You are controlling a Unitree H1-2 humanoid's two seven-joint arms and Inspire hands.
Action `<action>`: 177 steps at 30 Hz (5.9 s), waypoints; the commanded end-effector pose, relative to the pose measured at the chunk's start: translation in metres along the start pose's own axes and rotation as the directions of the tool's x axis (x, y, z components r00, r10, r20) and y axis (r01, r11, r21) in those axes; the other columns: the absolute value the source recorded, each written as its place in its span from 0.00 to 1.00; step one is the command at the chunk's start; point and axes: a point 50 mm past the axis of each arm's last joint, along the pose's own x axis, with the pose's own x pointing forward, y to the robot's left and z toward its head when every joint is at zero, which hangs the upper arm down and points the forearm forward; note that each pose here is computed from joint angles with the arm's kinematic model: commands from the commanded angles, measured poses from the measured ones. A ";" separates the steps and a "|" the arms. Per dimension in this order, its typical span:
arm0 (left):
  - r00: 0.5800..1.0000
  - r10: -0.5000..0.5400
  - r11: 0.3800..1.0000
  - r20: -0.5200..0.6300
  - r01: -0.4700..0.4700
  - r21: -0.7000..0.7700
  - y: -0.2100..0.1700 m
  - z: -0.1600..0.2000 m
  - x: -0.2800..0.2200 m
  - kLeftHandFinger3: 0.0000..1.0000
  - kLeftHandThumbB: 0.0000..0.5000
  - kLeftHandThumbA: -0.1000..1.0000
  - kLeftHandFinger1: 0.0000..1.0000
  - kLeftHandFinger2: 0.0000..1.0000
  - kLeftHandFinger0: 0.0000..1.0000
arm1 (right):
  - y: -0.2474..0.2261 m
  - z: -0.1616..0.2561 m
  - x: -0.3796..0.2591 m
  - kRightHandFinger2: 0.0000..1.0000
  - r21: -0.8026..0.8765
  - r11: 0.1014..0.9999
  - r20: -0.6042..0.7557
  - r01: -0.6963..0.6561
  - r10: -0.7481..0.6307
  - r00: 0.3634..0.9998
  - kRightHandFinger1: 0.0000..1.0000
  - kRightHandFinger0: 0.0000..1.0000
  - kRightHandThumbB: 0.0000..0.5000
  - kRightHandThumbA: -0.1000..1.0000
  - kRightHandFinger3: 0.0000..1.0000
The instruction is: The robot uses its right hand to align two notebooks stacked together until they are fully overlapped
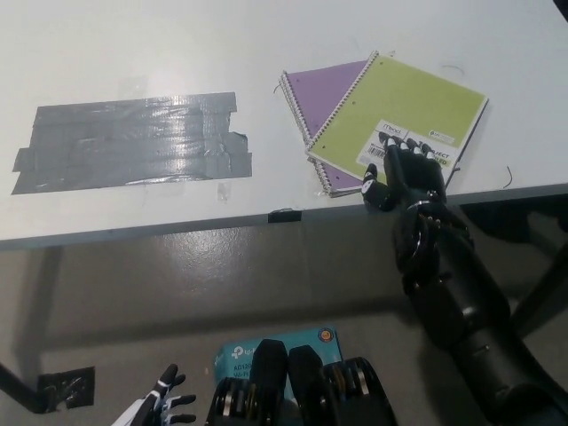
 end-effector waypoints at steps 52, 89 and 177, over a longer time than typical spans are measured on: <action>0.997 -0.013 0.999 0.073 0.010 0.038 0.004 0.014 -0.002 1.00 1.00 1.00 0.80 0.79 0.81 | -0.035 -0.080 0.007 1.00 -0.785 0.601 0.414 0.149 0.330 0.848 1.00 1.00 0.67 1.00 1.00; 0.997 -0.034 0.998 0.072 0.031 0.047 0.000 0.022 -0.003 1.00 1.00 1.00 0.79 0.78 0.82 | -0.053 -0.032 0.019 1.00 -0.745 0.667 0.272 0.018 0.279 0.921 1.00 1.00 0.74 1.00 1.00; 0.999 -0.045 0.997 -0.030 0.047 0.057 -0.003 -0.020 -0.020 1.00 1.00 1.00 0.74 0.74 0.76 | -0.226 0.075 0.003 1.00 -0.676 0.591 0.527 0.441 -0.030 0.849 1.00 1.00 0.81 1.00 1.00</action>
